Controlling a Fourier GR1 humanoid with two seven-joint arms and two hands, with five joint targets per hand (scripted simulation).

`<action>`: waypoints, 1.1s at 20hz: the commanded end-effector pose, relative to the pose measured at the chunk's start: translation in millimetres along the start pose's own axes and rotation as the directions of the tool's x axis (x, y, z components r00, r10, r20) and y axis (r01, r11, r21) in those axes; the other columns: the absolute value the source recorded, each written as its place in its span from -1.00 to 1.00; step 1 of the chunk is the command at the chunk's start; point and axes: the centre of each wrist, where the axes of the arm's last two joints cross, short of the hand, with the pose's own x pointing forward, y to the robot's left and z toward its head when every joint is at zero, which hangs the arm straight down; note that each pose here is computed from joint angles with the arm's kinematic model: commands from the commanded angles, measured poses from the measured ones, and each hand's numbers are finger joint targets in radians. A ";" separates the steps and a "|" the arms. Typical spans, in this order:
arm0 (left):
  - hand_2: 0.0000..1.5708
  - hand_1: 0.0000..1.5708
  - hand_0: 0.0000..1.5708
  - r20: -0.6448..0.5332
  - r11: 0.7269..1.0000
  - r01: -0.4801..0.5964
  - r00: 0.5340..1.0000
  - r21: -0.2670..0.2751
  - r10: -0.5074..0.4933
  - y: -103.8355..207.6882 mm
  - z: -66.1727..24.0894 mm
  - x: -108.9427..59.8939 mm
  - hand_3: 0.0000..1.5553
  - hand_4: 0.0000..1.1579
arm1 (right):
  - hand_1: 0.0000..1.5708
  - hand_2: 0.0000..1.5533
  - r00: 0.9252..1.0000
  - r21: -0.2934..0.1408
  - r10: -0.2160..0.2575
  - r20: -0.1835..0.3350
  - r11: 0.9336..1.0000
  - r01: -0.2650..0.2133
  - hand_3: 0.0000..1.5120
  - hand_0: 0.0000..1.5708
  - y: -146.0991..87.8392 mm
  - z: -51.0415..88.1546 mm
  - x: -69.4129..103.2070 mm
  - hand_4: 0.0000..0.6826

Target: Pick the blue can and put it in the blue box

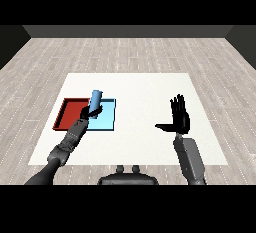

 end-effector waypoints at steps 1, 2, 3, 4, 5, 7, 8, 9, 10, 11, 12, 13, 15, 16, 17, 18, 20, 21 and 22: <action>0.78 0.94 0.94 -0.078 0.995 0.095 0.992 -0.034 -0.097 -2.3 2.4 -15.1 0.47 0.57 | -1.00 -1.00 1.000 -0.019 0.001 -0.029 1.000 -0.001 -1.00 -1.00 -3.2 -1.1 -8.1 -1.00; 0.65 0.76 0.76 -0.094 0.992 0.125 0.987 -0.031 -0.127 -20.1 6.0 -5.1 0.29 0.51 | -1.00 -1.00 1.000 -0.021 0.015 -0.027 1.000 -0.015 -1.00 -1.00 -0.8 17.2 -21.5 -1.00; 0.72 0.84 0.84 -0.118 0.994 0.081 0.989 -0.075 -0.089 -12.6 8.6 -24.6 0.27 0.48 | -1.00 -1.00 1.000 -0.018 -0.008 -0.023 1.000 0.008 -1.00 -1.00 0.7 11.6 -6.5 -1.00; 0.79 0.89 0.89 -0.118 0.989 0.108 0.986 -0.098 -0.119 -23.1 9.9 -15.7 0.13 0.50 | -1.00 -1.00 1.000 -0.035 -0.012 0.000 0.999 0.012 -1.00 -1.00 -10.2 4.4 -8.3 -1.00; 0.84 0.95 0.95 -0.164 0.989 0.114 0.978 -0.098 -0.129 -30.6 16.3 -27.1 -0.07 0.49 | -1.00 -1.00 0.999 -0.014 -0.016 -0.031 1.000 0.016 -1.00 -1.00 -20.8 12.5 -22.3 -1.00; 0.81 0.96 0.96 -0.192 0.989 0.076 0.976 -0.127 -0.100 -30.9 19.1 -35.3 -0.57 0.44 | -1.00 -1.00 1.000 -0.022 -0.026 -0.002 0.999 0.026 -1.00 -1.00 -17.7 8.7 -12.1 -1.00; 0.82 1.00 1.00 -0.230 0.991 0.054 0.970 -0.124 -0.082 -27.2 13.3 -22.2 -1.00 0.35 | -1.00 -1.00 1.000 -0.016 -0.018 -0.014 1.000 0.017 -1.00 -1.00 -12.5 12.6 -6.6 -1.00; 0.88 1.00 1.00 -0.251 0.989 0.013 0.967 -0.149 -0.050 -26.4 16.8 -34.1 -1.00 0.21 | -1.00 -1.00 1.000 -0.021 -0.006 0.010 1.000 0.006 -1.00 -1.00 -13.5 4.2 -2.1 -1.00; 0.89 1.00 1.00 -0.249 0.991 -0.024 0.968 -0.128 -0.009 -28.6 17.7 -33.9 -1.00 0.09 | -1.00 -1.00 1.000 -0.006 -0.012 0.004 1.000 0.012 -1.00 -1.00 -15.7 6.1 -8.1 -1.00; 0.77 0.84 0.84 -0.215 0.986 0.101 0.968 -0.134 -0.129 -25.4 14.5 -28.7 -1.00 -0.11 | -1.00 -1.00 1.000 -0.007 -0.015 0.007 1.000 0.015 -1.00 -1.00 -0.7 15.3 -11.5 -1.00; 0.12 0.10 0.10 -0.199 0.973 0.155 0.962 -0.170 -0.188 -12.3 9.0 -27.5 -0.38 0.13 | -1.00 -1.00 1.000 -0.016 -0.003 0.020 1.000 0.004 -1.00 -1.00 -13.3 16.7 -9.9 -1.00; -0.51 -0.60 -0.60 -0.221 0.978 0.114 0.964 -0.172 -0.151 -25.9 17.9 -38.1 -0.40 0.34 | -1.00 -1.00 1.000 -0.017 -0.007 -0.008 1.000 0.006 -1.00 -1.00 -10.3 4.5 -14.2 -1.00; -1.00 -1.00 -1.00 -0.227 0.983 0.129 0.961 -0.134 -0.157 -21.9 17.9 -42.7 -1.00 -1.00 | -1.00 -1.00 0.999 0.001 -0.028 0.020 1.000 0.028 -1.00 -1.00 -3.8 12.8 -12.7 -1.00; -1.00 -1.00 -1.00 -0.224 0.980 0.178 0.955 -0.095 -0.195 -23.0 12.3 -24.7 -1.00 -1.00 | -1.00 -1.00 0.999 -0.019 -0.040 0.005 0.999 0.040 -1.00 -1.00 -10.4 28.0 -11.4 -1.00; -1.00 -1.00 -1.00 -0.189 0.986 0.157 0.968 -0.051 -0.164 -28.6 19.8 -40.2 -1.00 -1.00 | -1.00 -1.00 0.999 -0.014 -0.040 0.018 0.999 0.041 -1.00 -1.00 -18.5 24.1 -3.4 -1.00; -1.00 -1.00 -1.00 -0.173 0.990 0.142 0.974 -0.024 -0.144 -6.9 9.7 -35.2 -1.00 -1.00 | -1.00 -1.00 0.998 -0.009 -0.054 0.012 0.998 0.055 -1.00 -1.00 -14.0 6.8 -7.7 -1.00; -1.00 -1.00 -1.00 -0.136 0.988 0.129 0.984 0.080 -0.118 -10.9 14.5 -44.2 -1.00 -1.00 | -1.00 -1.00 0.999 0.000 -0.034 0.008 0.999 0.034 -1.00 -1.00 -29.2 15.5 -7.5 -1.00; -1.00 -1.00 -1.00 -0.121 0.988 0.081 0.991 0.130 -0.065 -24.9 23.9 -53.8 -1.00 -1.00 | -1.00 -1.00 0.999 0.001 -0.048 0.004 0.999 0.048 -1.00 -1.00 -0.7 7.6 -14.1 -1.00; -1.00 -1.00 -1.00 -0.043 0.982 0.004 0.999 0.186 0.004 -27.7 11.5 -11.5 -1.00 -1.00 | -1.00 -1.00 0.999 -0.002 -0.053 0.015 0.999 0.053 -1.00 -1.00 -12.3 15.2 -14.7 -1.00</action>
